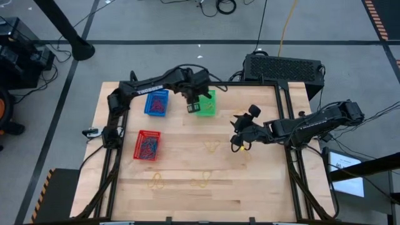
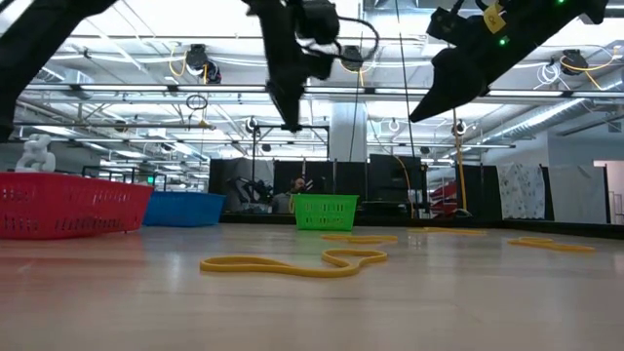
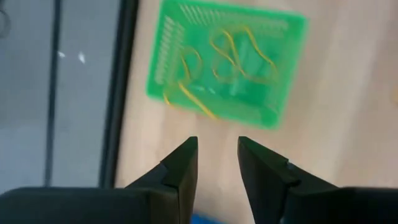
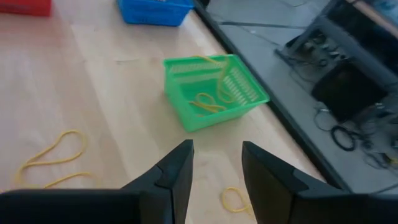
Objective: Sort rubber bands into baskets
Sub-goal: Put the yellow rubber band into the green basket
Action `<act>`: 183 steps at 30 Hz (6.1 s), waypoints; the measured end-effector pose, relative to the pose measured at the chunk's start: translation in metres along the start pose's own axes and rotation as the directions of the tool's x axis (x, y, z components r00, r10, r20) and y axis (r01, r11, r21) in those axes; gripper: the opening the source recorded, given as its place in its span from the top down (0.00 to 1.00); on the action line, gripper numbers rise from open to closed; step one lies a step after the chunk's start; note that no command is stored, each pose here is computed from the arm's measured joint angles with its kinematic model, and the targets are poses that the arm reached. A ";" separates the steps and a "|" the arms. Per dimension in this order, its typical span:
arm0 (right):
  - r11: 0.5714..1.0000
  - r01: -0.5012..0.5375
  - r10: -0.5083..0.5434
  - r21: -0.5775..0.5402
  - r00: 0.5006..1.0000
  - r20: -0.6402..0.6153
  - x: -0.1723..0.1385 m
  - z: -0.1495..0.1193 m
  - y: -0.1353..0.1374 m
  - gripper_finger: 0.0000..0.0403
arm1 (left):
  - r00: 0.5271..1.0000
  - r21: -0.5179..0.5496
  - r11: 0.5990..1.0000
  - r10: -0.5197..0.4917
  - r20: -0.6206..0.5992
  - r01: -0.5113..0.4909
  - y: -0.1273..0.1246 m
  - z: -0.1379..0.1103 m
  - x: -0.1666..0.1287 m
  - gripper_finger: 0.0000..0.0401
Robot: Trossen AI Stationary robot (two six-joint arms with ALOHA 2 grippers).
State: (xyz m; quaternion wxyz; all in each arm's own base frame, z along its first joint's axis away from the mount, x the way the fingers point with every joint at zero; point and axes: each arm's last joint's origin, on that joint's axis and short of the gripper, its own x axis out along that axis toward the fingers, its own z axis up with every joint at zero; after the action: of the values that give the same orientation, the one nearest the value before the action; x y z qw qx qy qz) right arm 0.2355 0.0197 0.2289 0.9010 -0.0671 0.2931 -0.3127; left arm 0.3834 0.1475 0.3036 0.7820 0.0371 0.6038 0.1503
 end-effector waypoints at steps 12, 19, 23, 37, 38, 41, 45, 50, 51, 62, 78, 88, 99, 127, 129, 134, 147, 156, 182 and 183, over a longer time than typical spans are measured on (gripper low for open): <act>0.999 -0.051 0.051 0.000 0.999 -0.010 0.000 0.000 0.002 0.68 | 0.988 -0.030 0.997 -0.070 0.137 0.075 -0.003 -0.055 -0.054 0.69; 0.997 -0.078 0.078 0.001 0.997 -0.015 0.000 0.000 0.003 0.68 | 0.974 -0.018 0.999 -0.044 0.224 0.050 -0.005 -0.083 0.016 0.69; 0.997 -0.077 0.077 0.000 0.997 -0.016 0.000 -0.001 0.003 0.68 | 0.965 0.074 0.996 0.024 0.262 -0.045 -0.008 -0.088 0.065 0.69; 0.996 -0.073 0.072 -0.044 0.997 -0.020 0.000 -0.001 0.002 0.68 | 0.978 0.124 0.988 0.070 0.195 -0.096 -0.010 -0.088 0.141 0.69; 0.996 -0.071 0.071 -0.048 0.997 -0.019 0.000 -0.001 0.001 0.68 | 0.979 0.124 0.988 0.069 0.192 -0.094 -0.011 -0.088 0.143 0.69; 0.997 -0.062 0.061 -0.049 0.998 -0.019 0.002 0.000 0.000 0.68 | 0.975 0.119 0.988 0.076 0.207 -0.102 -0.010 -0.087 0.147 0.69; 0.998 -0.051 0.050 -0.043 0.998 -0.023 0.004 0.000 -0.002 0.68 | 0.966 0.107 0.987 0.090 0.243 -0.119 -0.009 -0.083 0.145 0.69; 0.998 -0.044 0.043 -0.037 0.999 -0.027 0.005 0.000 -0.004 0.68 | 0.958 0.108 0.989 0.068 0.279 -0.102 -0.008 -0.081 0.141 0.69; 0.998 -0.043 0.042 -0.037 0.999 -0.027 0.006 0.000 -0.005 0.68 | 0.960 0.110 0.989 0.063 0.275 -0.096 -0.009 -0.081 0.141 0.69; 0.998 -0.042 0.041 -0.036 0.999 -0.028 0.006 0.000 -0.005 0.68 | 0.957 0.113 0.990 0.050 0.287 -0.086 -0.009 -0.080 0.141 0.75; 0.998 -0.042 0.041 -0.041 0.999 -0.028 0.006 0.000 -0.005 0.68 | 0.971 0.113 0.982 0.127 0.205 -0.153 -0.005 -0.089 0.118 0.99; 0.998 -0.043 0.041 -0.049 0.999 -0.026 0.006 0.001 -0.005 0.68 | 0.873 0.004 0.991 0.118 0.474 -0.136 -0.004 -0.072 0.068 1.00; 0.998 -0.043 0.042 -0.041 0.999 -0.026 0.006 0.001 -0.005 0.68 | 0.855 0.012 0.998 0.040 0.517 -0.054 -0.019 -0.064 0.075 0.99; 0.998 -0.043 0.042 -0.039 0.999 -0.025 0.006 0.001 -0.005 0.68 | 0.986 0.039 0.988 -0.153 0.061 0.151 -0.043 -0.081 0.034 0.65; 0.999 -0.044 0.044 -0.028 0.999 -0.021 0.006 0.001 -0.005 0.68 | 0.979 0.043 0.978 -0.202 -0.013 0.202 -0.054 -0.085 0.023 0.65; 0.993 -0.115 0.115 0.000 0.993 -0.003 0.006 0.004 -0.002 0.68 | 0.926 0.030 0.934 -0.349 -0.144 0.356 -0.092 -0.103 -0.002 0.65; 0.932 -0.361 0.351 0.043 0.925 0.146 0.002 0.022 0.006 0.68 | 0.863 0.177 0.845 -0.493 -0.109 0.505 -0.205 -0.146 -0.054 0.65; 0.918 -0.391 0.373 0.067 0.909 0.187 0.001 0.027 0.007 0.68 | 0.874 0.250 0.837 -0.468 -0.135 0.487 -0.256 -0.180 -0.046 0.65; 0.916 -0.392 0.373 0.086 0.911 0.179 0.001 0.026 0.007 0.68 | 0.892 0.294 0.845 -0.445 -0.078 0.447 -0.277 -0.231 0.018 0.65; 0.916 -0.392 0.373 0.086 0.911 0.179 0.001 0.026 0.007 0.68 | 0.892 0.295 0.844 -0.446 -0.077 0.447 -0.277 -0.232 0.020 0.65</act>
State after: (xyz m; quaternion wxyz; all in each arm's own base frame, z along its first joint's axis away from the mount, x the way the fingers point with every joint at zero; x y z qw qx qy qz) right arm 0.2549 0.0230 0.2474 0.9676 0.0210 0.2086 -0.1407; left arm 0.2187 -0.1396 0.1562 0.7786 0.0153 0.6137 -0.1304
